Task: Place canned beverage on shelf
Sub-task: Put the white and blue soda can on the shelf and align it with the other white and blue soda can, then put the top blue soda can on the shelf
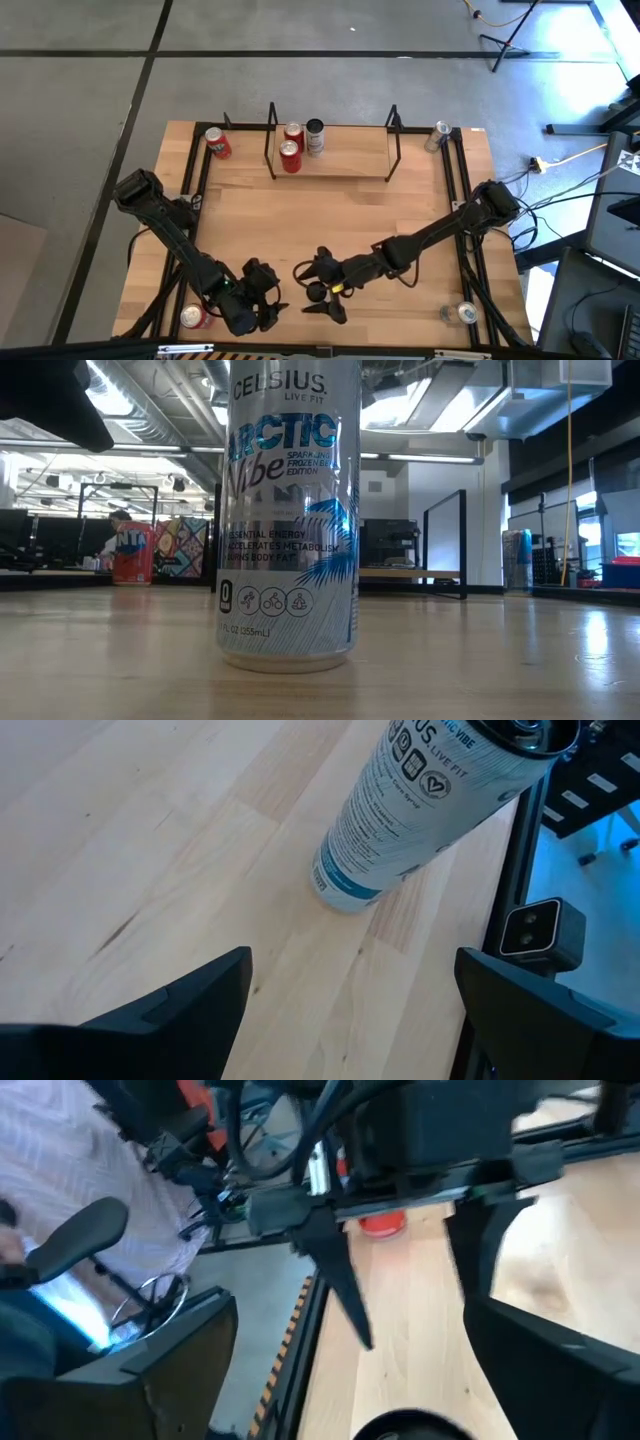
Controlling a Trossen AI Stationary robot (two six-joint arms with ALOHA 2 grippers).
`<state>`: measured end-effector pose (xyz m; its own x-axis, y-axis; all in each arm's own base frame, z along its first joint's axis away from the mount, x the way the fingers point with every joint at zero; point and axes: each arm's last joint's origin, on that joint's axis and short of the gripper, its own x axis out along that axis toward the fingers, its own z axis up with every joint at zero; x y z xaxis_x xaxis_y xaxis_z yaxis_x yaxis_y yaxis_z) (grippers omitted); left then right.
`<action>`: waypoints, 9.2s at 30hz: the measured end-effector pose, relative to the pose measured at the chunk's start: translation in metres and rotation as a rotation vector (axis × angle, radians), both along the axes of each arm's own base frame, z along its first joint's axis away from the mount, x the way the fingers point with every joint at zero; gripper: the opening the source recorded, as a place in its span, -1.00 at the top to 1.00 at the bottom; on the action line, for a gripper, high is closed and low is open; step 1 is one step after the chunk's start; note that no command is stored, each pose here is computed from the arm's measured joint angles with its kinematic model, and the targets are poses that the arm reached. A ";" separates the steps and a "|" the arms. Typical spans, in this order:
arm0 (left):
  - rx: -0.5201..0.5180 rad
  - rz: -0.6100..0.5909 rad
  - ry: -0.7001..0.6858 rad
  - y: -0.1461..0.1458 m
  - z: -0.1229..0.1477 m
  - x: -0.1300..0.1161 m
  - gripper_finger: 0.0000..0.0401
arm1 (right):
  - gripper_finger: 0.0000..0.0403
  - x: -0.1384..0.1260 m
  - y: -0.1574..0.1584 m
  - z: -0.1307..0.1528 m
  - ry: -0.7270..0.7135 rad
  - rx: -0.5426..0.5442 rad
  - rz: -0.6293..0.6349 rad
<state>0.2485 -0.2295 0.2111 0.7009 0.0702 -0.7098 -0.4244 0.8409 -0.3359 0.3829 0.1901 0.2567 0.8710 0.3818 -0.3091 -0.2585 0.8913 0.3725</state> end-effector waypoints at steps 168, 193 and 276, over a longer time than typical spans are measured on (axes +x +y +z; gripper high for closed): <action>0.348 -0.001 -0.173 0.197 0.160 -0.122 -0.72 | -0.82 -0.012 -0.334 0.102 0.566 -0.401 -0.414; 0.499 0.466 0.067 0.271 0.144 -0.081 -0.72 | -0.82 -0.220 -0.411 0.134 0.957 -0.201 -1.173; 0.468 0.137 0.171 0.380 0.124 -0.080 -0.72 | -0.47 -0.213 -0.482 0.012 1.429 0.219 -1.083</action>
<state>0.1685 0.1500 0.3352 0.5396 0.4908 -0.6841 -0.5575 0.8171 0.1465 0.1702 -0.2920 0.2684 -0.1298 0.0184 -0.9914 0.9340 0.3379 -0.1160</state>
